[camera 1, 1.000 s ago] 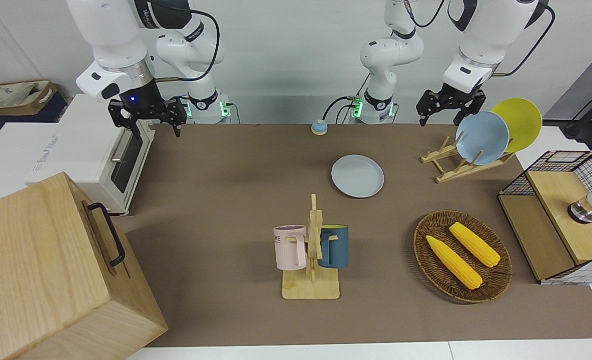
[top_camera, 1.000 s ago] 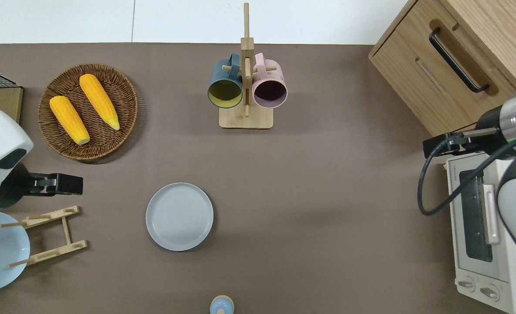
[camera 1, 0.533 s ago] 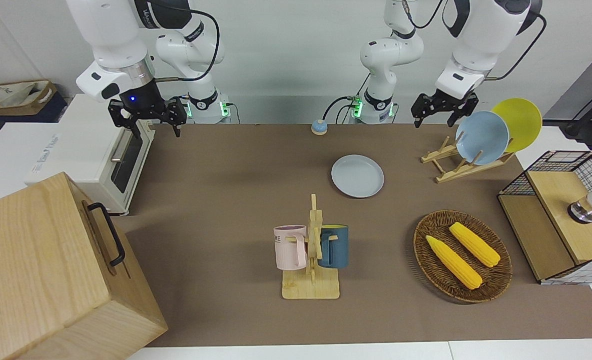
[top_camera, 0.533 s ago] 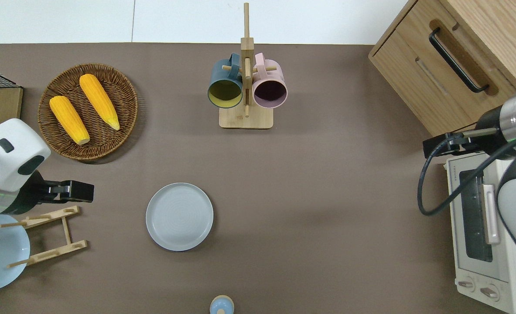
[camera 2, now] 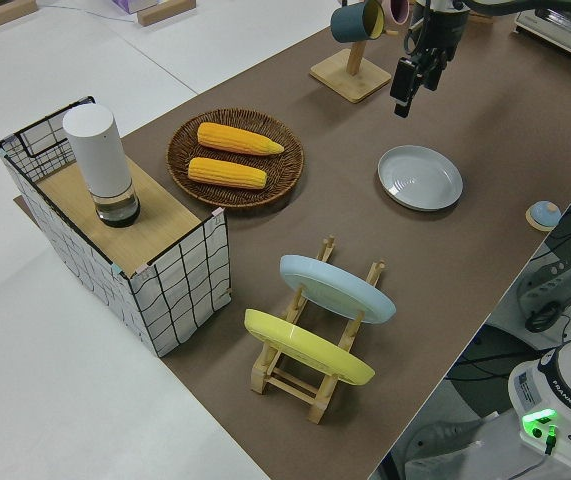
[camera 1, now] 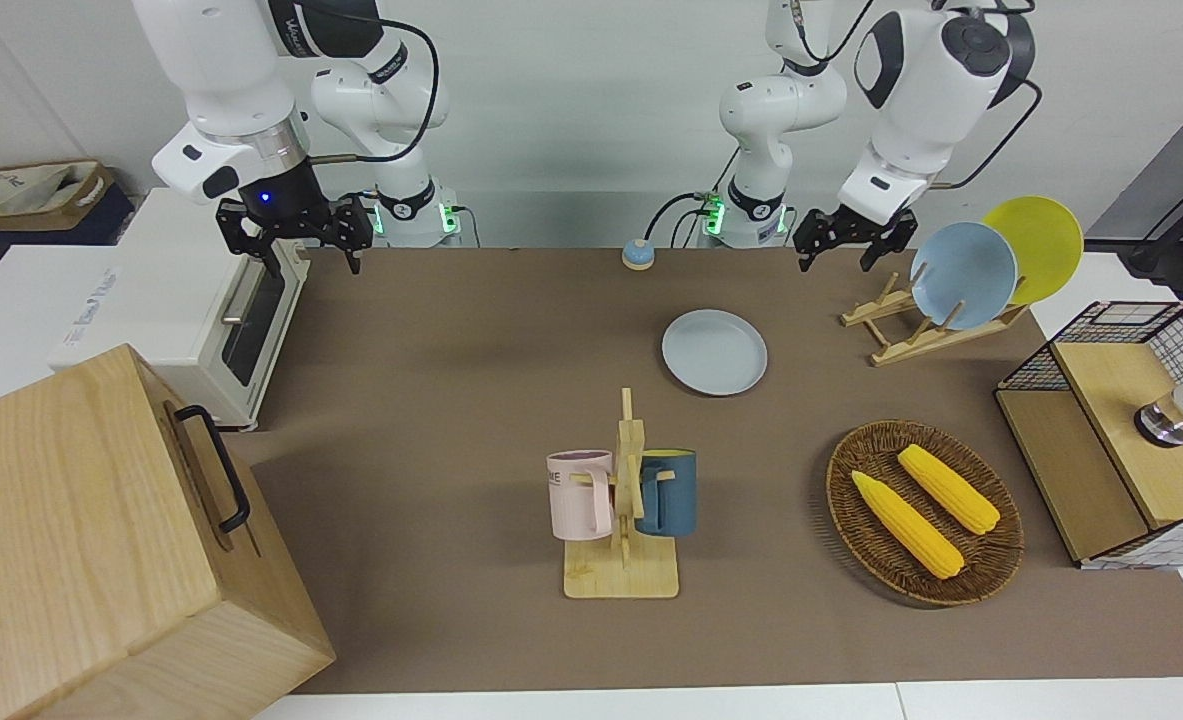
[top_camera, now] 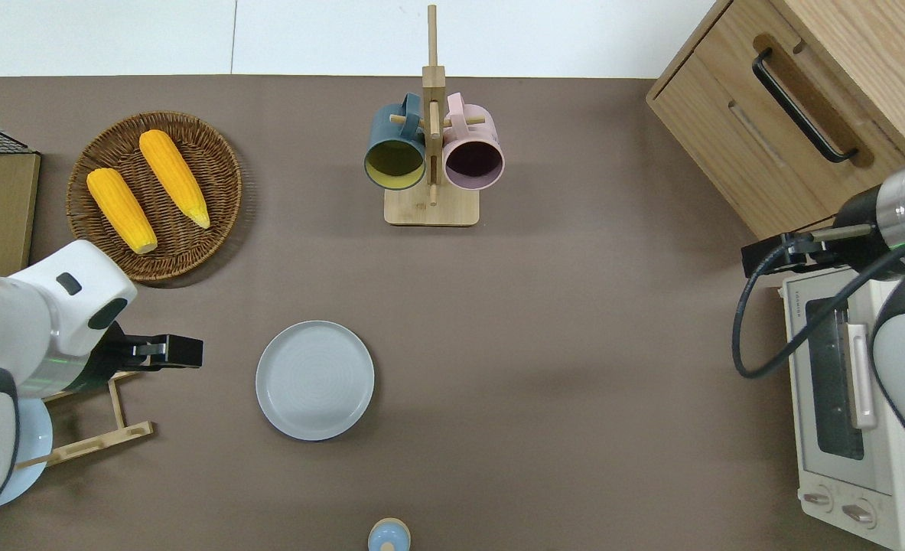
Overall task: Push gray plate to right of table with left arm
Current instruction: 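Move the left gripper toward the near edge of the gray plate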
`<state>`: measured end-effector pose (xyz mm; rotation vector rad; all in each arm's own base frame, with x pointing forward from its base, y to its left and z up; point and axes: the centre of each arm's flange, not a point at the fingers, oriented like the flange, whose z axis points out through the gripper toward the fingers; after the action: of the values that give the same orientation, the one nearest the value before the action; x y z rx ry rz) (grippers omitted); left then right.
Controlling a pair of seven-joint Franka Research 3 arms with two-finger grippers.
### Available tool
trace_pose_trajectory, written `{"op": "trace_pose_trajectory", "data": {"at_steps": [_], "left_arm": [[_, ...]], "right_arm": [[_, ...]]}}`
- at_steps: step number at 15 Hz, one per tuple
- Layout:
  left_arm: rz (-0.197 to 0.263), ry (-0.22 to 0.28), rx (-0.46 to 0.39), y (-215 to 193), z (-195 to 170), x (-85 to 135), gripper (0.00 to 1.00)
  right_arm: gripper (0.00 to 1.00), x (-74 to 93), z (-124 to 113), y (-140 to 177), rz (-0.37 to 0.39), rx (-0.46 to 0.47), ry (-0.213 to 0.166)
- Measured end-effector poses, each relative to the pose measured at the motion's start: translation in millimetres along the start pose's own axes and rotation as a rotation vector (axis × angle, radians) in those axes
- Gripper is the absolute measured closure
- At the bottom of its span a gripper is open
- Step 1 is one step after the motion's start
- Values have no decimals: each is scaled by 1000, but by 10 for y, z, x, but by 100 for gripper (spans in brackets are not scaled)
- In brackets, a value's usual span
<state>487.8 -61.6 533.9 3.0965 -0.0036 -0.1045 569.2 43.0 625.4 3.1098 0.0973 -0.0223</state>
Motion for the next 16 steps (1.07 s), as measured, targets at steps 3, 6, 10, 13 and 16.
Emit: {"op": "trace_pose_trajectory", "data": {"at_steps": [3,6,10,13,16], "left_arm": [[16,18,3,108,327,-88,0],[24,37,9,164,561,-161,0],[16,53,13,113,816,-200,0],[15,63,15,98,1029,-239,0],[18,81,15,102,1246,-288,0]], "right_arm": [[1,0,0,0,0,0,0],[1,0,0,0,0,0,0],[1,0,0,0,0,0,0],[1,0,0,0,0,0,0],[1,0,0,0,0,0,0]]}}
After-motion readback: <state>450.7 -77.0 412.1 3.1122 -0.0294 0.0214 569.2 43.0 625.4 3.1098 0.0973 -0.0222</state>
